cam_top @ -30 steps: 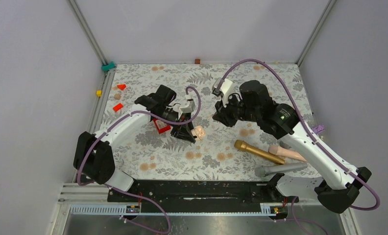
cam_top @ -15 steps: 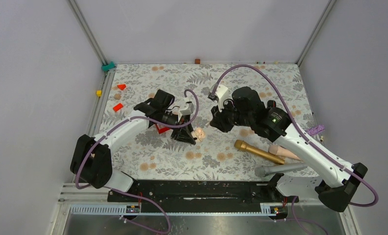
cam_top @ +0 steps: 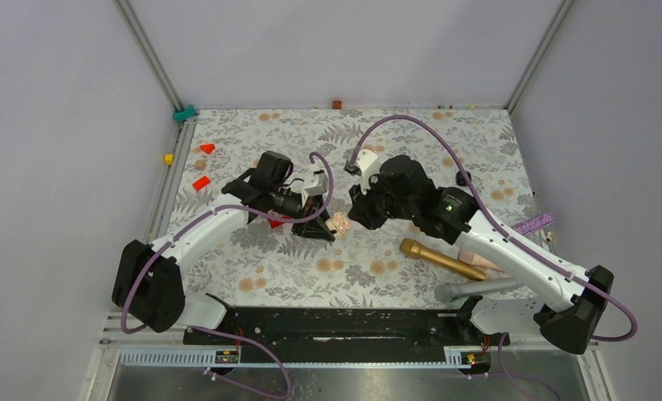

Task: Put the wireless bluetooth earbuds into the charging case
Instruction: Place the earbud in the charging case.

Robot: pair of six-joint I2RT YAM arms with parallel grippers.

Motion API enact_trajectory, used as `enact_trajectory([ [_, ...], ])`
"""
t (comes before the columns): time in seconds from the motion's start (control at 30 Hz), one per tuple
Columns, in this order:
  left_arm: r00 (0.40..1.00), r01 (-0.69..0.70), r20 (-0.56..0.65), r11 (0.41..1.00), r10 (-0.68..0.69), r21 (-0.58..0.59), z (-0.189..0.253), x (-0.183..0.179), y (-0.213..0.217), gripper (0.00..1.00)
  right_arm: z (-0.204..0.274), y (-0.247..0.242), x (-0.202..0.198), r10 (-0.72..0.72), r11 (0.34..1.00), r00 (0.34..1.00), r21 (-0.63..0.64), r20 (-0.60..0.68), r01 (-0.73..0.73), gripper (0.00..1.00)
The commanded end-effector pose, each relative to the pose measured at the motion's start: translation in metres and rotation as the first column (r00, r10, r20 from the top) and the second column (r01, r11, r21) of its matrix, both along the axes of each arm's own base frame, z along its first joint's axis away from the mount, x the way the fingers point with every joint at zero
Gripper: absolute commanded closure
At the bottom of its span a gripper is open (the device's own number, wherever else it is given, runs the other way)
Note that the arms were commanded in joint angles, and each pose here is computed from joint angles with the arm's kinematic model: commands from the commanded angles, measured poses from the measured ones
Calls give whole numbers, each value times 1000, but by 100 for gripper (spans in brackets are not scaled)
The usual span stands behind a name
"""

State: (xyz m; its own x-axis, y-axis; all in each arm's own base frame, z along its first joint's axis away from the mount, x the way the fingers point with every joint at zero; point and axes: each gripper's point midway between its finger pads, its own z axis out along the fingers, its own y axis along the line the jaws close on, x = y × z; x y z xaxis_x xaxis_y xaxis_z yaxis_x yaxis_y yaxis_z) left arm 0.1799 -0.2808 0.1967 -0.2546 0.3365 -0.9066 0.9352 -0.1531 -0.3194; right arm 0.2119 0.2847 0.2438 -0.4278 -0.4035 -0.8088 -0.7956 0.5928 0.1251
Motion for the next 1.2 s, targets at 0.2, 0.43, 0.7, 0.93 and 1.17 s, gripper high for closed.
enact_trajectory([
  [0.2, 999, -22, 46, 1000, 23, -21, 6, 7, -3, 100, 18, 8, 1, -14, 999, 998, 42, 63, 12, 78],
  [0.43, 998, -43, 45, 999, 44, -12, 6, 11, -3, 100, 15, 13, -3, 11, 1000, 998, 26, 67, -13, 78],
  [0.7, 998, -45, 45, 999, 46, -11, 6, 11, -3, 100, 10, 17, -5, 14, 1000, 998, 7, 69, -14, 78],
  [0.93, 998, -39, 48, 999, 40, -19, 8, 9, -3, 100, 8, 17, 0, -10, 1000, 996, -5, 88, 10, 78],
  [1.17, 998, -36, 44, 999, 37, -20, 8, 9, -3, 100, 8, 18, 2, -4, 1000, 993, -28, 121, 7, 78],
])
